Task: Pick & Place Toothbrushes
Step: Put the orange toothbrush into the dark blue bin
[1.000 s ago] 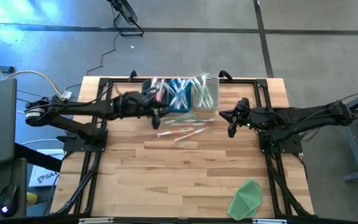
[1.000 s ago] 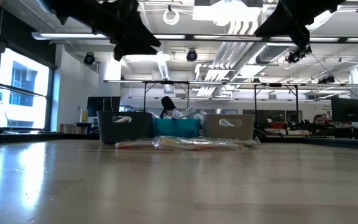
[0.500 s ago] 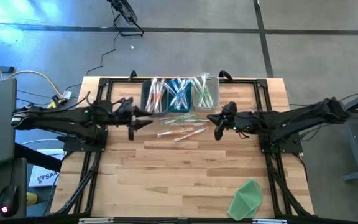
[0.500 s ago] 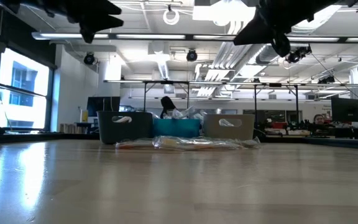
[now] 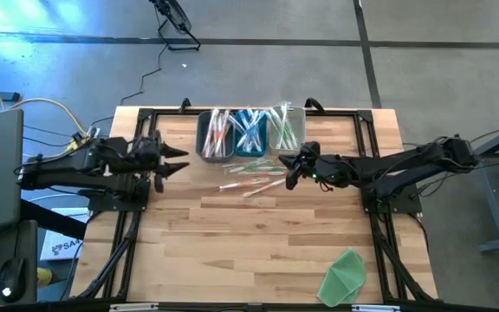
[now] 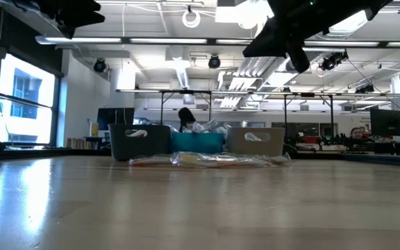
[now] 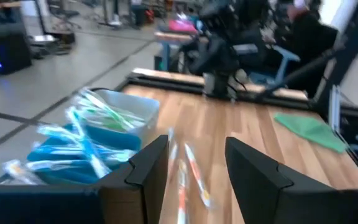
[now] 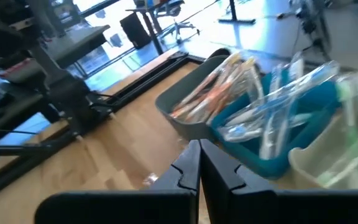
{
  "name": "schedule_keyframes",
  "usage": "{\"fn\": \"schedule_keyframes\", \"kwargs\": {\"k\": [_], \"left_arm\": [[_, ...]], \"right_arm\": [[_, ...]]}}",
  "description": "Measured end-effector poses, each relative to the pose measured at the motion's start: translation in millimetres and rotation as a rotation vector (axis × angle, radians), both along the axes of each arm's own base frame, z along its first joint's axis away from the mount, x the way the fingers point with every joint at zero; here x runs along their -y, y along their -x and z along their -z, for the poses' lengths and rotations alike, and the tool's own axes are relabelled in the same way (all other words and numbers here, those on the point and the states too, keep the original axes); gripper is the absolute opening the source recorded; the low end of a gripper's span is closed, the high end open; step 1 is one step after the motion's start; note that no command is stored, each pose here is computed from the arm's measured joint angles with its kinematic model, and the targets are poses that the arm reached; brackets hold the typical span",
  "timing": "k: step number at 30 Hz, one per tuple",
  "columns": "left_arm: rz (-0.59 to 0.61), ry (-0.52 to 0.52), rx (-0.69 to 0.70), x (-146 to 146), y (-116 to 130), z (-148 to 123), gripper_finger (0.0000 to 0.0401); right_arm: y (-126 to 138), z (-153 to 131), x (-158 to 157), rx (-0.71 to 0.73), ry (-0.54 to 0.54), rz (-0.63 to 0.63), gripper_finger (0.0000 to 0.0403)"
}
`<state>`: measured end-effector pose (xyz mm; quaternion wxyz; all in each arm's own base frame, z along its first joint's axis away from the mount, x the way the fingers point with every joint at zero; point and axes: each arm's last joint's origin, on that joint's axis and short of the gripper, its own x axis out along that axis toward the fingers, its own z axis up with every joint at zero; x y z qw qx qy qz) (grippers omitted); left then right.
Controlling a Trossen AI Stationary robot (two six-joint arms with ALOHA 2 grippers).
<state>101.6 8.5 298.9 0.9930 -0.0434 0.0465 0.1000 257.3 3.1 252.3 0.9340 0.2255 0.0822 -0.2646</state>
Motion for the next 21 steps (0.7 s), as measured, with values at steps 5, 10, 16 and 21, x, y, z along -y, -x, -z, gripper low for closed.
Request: {"fn": "schedule_keyframes", "kwargs": {"k": [5,10,16,21], "left_arm": [[-0.006,0.021,0.048,0,13,-3,0.0157],[-0.010,0.088,0.072,0,15,-4,0.0157],[-0.010,0.090,0.070,0,15,-3,0.0157],[-0.009,0.091,0.069,0,15,-3,0.0157]], "right_arm": [[-5,3,-1,0.018,-0.037,-0.037,0.0002],[-7,-2,-3,0.061,-0.030,-0.096,0.0002],[-19,-17,-7,0.064,0.059,-0.229,0.0002],[-39,-25,-8,0.003,0.204,-0.289,0.0002]]}}
